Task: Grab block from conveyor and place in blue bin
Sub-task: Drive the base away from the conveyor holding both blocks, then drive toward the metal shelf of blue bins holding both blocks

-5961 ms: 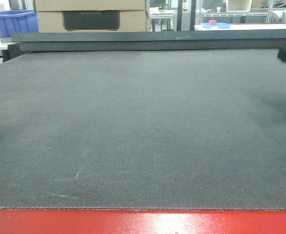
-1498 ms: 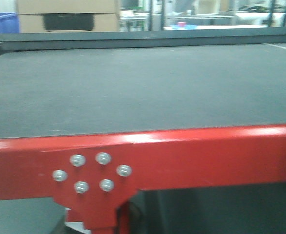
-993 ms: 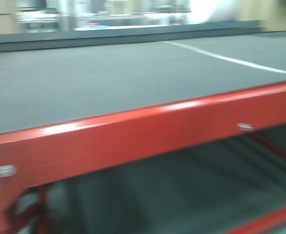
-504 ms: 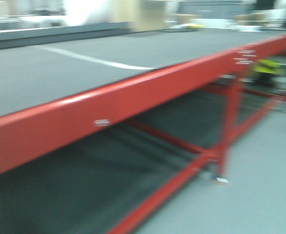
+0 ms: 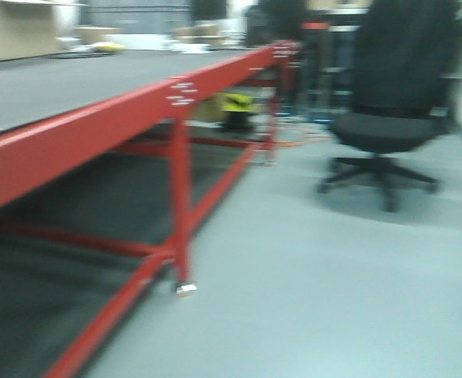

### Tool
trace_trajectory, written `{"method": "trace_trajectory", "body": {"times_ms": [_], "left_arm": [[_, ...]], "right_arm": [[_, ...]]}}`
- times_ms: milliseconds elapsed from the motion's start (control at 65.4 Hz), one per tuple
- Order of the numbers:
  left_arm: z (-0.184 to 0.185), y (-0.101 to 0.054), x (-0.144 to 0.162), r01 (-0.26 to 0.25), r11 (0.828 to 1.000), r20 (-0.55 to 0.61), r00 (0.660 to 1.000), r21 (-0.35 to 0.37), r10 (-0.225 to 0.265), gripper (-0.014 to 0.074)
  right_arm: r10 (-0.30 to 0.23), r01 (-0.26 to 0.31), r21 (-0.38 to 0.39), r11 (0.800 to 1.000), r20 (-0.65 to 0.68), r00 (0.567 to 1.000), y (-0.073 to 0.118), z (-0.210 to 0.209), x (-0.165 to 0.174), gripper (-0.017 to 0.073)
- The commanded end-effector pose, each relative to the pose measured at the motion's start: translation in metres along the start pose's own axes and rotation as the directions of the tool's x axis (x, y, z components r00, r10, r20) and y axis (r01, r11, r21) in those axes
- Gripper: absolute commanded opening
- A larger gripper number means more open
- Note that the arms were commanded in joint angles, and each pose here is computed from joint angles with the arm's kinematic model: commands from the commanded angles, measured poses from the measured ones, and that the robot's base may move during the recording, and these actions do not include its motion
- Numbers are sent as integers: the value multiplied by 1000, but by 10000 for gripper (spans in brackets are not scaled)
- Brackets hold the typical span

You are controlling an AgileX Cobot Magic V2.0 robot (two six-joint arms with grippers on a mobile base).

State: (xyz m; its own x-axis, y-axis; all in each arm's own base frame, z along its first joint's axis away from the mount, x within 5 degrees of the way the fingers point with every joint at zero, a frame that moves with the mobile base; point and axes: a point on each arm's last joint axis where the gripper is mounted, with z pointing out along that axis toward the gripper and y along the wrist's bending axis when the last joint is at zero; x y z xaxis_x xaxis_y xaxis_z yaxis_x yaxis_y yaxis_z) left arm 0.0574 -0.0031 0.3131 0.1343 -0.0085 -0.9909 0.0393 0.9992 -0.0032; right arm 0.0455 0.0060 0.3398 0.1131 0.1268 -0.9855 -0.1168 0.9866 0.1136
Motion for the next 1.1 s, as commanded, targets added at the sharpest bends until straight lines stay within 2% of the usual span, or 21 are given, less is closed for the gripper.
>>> {"method": "trace_trajectory", "body": {"times_ms": [0, 1085], "left_arm": [[-1, 0, -2, 5, 1000, 22, 1000, -4, -5, -111], [-1, 0, -2, 5, 1000, 22, 1000, -4, -5, -111]], "right_arm": [[-15, 15, 5, 1000, 22, 1000, 0, 0, -2, -162], [-15, 15, 5, 1000, 24, 1000, 0, 0, -2, -162]]}}
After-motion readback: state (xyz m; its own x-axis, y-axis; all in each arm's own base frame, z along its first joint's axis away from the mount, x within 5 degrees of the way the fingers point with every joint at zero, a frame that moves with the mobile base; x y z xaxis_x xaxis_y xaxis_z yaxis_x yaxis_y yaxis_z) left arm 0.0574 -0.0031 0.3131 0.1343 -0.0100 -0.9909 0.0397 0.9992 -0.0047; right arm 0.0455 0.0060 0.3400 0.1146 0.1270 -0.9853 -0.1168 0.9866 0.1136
